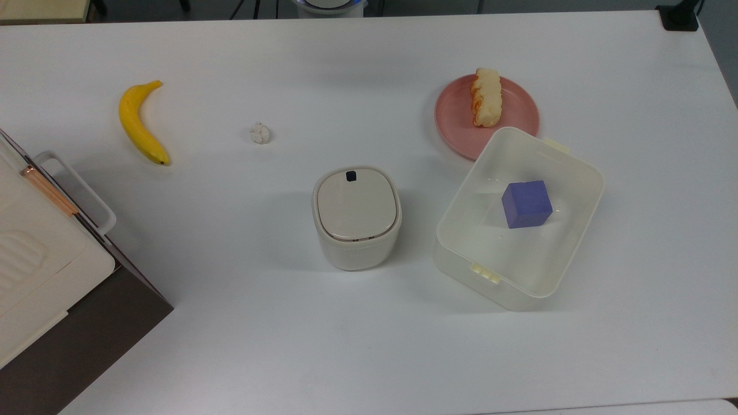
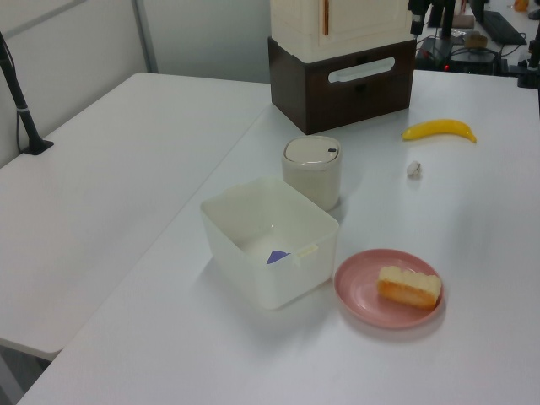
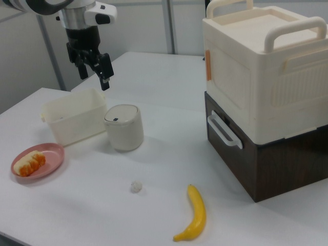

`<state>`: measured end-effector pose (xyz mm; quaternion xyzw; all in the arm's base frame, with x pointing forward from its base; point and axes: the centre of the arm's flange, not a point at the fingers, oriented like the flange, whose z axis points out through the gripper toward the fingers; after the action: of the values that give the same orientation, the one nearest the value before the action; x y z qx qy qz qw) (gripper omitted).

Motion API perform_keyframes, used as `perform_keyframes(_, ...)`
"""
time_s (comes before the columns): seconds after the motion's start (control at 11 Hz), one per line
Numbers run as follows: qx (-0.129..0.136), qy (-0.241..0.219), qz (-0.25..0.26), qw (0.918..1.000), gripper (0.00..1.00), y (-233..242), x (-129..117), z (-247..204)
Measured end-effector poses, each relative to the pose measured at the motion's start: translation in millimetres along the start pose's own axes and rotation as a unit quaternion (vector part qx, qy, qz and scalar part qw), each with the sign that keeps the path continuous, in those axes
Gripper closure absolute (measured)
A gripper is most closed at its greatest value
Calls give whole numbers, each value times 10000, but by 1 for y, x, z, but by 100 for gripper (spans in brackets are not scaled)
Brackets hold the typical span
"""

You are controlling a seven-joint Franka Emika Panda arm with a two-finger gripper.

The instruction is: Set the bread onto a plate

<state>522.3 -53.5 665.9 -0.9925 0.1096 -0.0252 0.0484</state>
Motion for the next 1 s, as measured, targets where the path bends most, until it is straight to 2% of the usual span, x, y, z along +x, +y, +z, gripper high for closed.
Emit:
perform_keyframes(0.18,-10,-25,77,10000,0,4,3,3)
perform_keyframes(0.36,106,2,235,9997,0,14,13,2)
perform_keyframes(1.0,121,8,144,9998,0,3,17,2)
